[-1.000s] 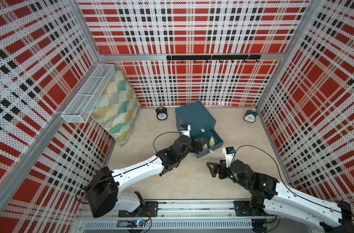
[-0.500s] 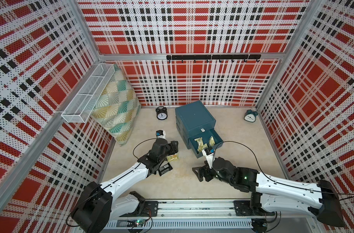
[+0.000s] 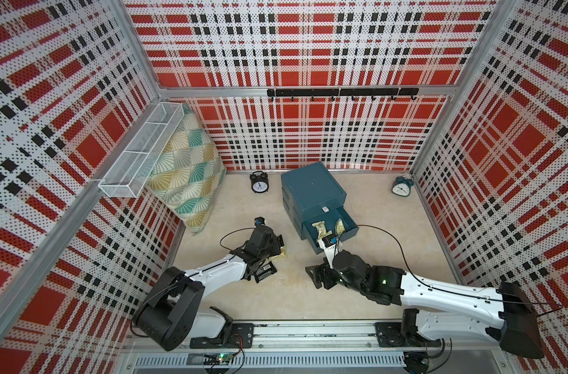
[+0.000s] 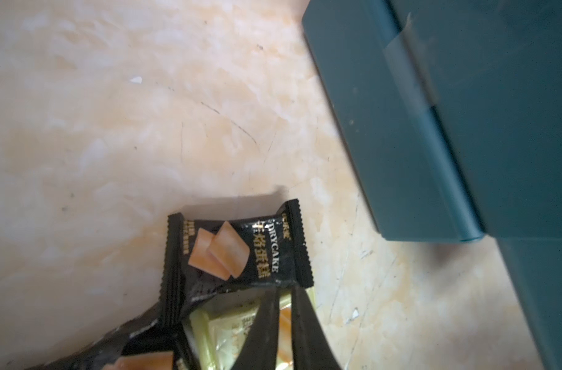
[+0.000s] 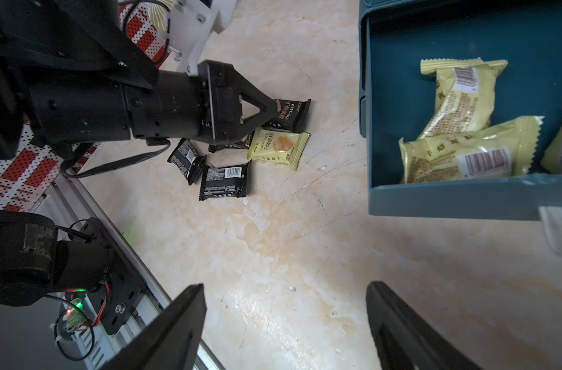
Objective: Place the cookies into the drawer by color
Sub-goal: Adjust the cookie at the center of the board, then pick up the cookie at the center of the board, then place the cookie in the drawer, then close the drawer in the storage box.
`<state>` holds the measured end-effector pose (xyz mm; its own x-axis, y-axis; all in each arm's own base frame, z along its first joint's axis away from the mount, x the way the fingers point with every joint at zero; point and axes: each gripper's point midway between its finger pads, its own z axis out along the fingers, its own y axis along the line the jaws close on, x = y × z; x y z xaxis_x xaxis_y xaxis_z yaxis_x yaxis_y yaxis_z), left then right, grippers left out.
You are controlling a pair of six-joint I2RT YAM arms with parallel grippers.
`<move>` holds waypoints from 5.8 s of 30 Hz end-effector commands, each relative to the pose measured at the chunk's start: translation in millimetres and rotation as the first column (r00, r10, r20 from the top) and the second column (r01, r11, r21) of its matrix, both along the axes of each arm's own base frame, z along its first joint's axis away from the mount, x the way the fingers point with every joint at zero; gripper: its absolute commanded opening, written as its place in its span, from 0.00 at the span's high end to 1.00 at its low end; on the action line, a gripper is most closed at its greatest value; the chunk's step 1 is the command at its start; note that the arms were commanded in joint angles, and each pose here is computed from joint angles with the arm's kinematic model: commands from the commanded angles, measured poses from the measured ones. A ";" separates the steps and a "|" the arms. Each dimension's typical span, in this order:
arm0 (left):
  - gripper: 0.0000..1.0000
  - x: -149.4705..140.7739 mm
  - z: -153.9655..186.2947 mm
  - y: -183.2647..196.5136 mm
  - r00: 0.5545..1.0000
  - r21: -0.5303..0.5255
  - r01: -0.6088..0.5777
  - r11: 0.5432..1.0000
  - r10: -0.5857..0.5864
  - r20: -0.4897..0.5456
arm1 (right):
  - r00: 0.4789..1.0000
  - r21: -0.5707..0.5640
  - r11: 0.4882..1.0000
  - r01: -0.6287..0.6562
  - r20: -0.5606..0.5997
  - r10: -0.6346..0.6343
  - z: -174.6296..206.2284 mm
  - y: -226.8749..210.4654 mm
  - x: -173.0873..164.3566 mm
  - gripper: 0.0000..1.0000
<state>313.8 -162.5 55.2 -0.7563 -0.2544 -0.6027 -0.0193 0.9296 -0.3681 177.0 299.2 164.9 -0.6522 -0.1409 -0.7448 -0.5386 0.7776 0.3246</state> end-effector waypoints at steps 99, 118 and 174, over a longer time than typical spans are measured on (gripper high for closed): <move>0.01 -79.1 122.4 38.1 0.944 -0.448 0.002 0.894 0.146 0.295 | 0.981 -0.351 0.934 0.063 -0.148 -0.121 -117.3 81.2 42.7 0.59; 0.01 -97.5 194.2 -30.6 0.882 -0.508 0.324 0.798 -0.062 0.467 | 0.996 -0.106 0.991 0.088 -0.004 -0.089 9.7 39.9 45.4 0.59; 0.01 7.9 231.1 -58.4 0.913 -0.254 0.276 0.927 -0.170 0.372 | 0.963 0.006 0.965 0.264 -0.060 -0.263 8.2 -108.3 70.6 0.03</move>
